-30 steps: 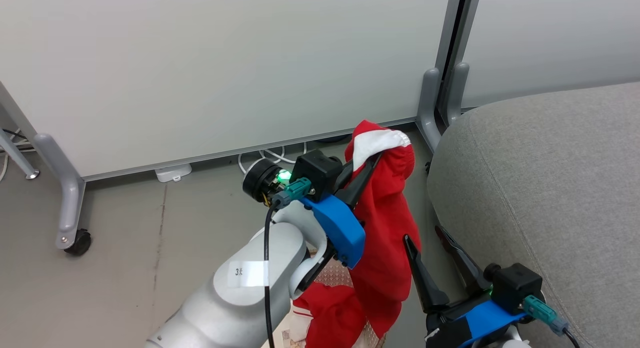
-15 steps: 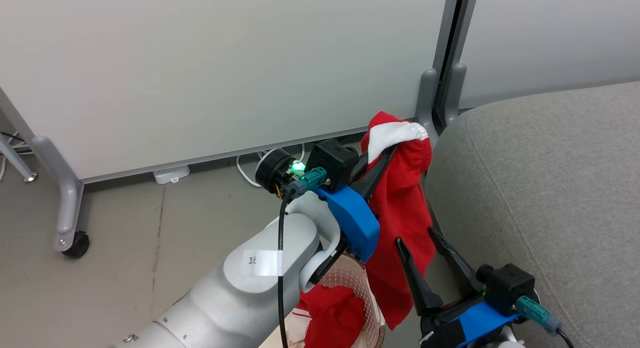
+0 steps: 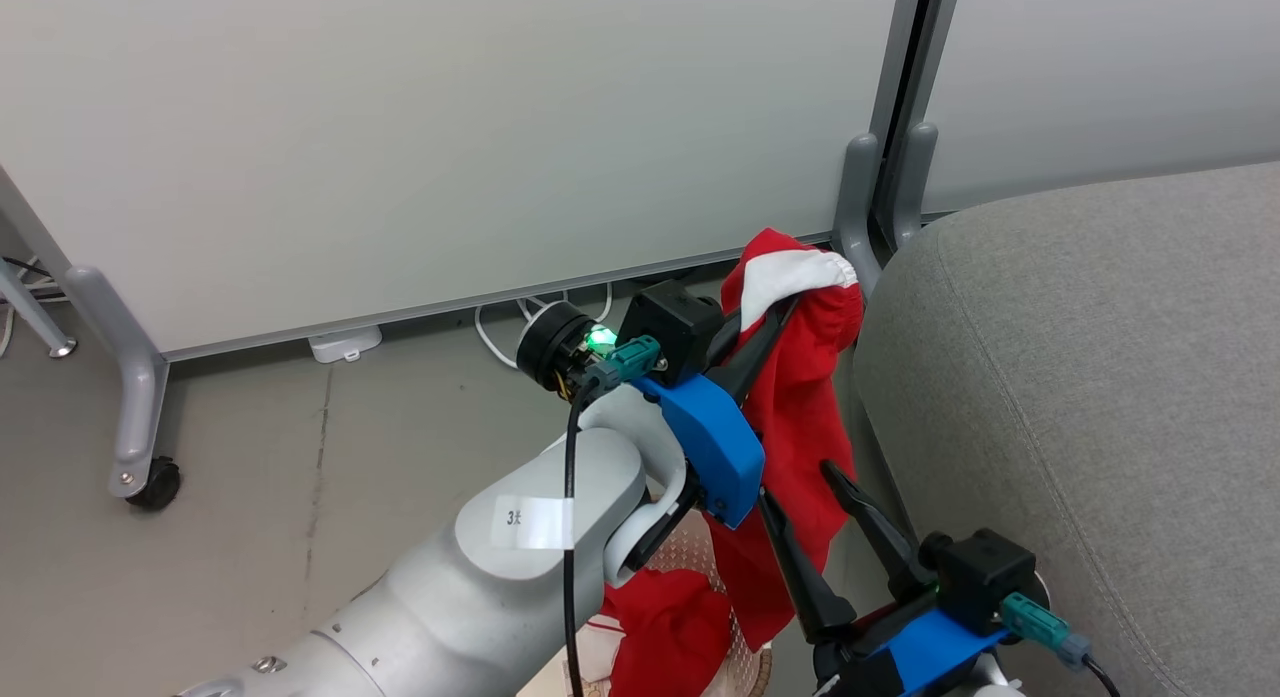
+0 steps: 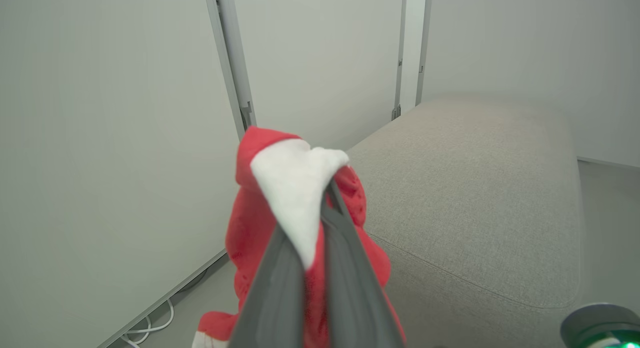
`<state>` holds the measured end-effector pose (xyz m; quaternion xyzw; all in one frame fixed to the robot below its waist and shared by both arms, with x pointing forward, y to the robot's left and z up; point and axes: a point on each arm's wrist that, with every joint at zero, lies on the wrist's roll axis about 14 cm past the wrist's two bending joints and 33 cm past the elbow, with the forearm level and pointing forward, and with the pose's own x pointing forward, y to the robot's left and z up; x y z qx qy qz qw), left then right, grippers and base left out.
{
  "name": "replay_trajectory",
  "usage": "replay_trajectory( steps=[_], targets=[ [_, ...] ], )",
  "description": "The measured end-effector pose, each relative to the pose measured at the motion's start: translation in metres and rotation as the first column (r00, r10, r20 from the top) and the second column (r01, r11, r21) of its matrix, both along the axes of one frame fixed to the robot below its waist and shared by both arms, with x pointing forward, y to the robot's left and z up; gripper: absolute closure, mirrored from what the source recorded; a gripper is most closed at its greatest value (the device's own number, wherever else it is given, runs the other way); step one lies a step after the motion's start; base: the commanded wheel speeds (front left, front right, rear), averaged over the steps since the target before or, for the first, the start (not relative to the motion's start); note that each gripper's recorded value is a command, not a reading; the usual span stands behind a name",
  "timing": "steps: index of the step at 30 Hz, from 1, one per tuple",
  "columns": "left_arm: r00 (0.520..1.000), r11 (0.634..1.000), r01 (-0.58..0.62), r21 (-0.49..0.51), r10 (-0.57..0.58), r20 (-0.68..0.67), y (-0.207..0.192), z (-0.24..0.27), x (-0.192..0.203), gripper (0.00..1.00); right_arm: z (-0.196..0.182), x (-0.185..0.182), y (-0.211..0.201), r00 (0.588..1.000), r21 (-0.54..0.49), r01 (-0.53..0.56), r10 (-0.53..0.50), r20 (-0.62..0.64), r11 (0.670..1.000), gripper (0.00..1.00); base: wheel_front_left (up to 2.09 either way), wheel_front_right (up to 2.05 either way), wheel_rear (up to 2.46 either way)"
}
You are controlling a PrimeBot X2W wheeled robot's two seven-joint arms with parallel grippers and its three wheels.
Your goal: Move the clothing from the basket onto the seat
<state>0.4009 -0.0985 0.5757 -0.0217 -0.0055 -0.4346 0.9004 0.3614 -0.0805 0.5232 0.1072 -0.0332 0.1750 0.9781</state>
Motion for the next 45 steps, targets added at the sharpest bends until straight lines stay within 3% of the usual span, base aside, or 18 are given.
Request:
replay_trajectory(
  steps=[8,20,38,41,42,45],
  targets=[
    [1.000,1.000,0.005,-0.003,-0.005,-0.009,-0.002,-0.001,0.001,1.00,0.007,0.011,0.017,0.998,-0.037,-0.061,0.061,0.005,0.997,0.00,0.00,0.00,0.00],
    [1.000,1.000,0.009,-0.012,-0.010,-0.019,0.001,0.000,-0.002,1.00,-0.010,0.037,0.023,0.995,-0.151,-0.092,0.084,-0.062,0.984,0.00,0.00,0.00,0.00],
    [0.999,1.000,0.022,-0.020,-0.022,-0.025,0.001,0.003,-0.010,1.00,-0.007,0.052,0.035,0.992,-0.144,-0.125,0.119,-0.045,0.982,0.00,0.00,0.00,0.00],
    [0.999,0.999,0.024,-0.020,-0.025,-0.024,0.001,0.003,-0.012,1.00,-0.008,0.054,0.034,0.992,-0.139,-0.124,0.118,-0.048,0.982,0.82,0.00,0.00,0.00],
    [0.999,0.999,0.024,-0.021,-0.025,-0.025,0.001,0.003,-0.012,1.00,-0.008,0.054,0.034,0.992,-0.137,-0.124,0.118,-0.047,0.983,0.99,0.00,0.00,0.00],
    [0.999,0.999,0.024,-0.022,-0.024,-0.027,0.001,0.003,-0.012,1.00,-0.007,0.054,0.035,0.992,-0.133,-0.125,0.120,-0.045,0.983,1.00,0.00,0.00,0.00]
  ],
)
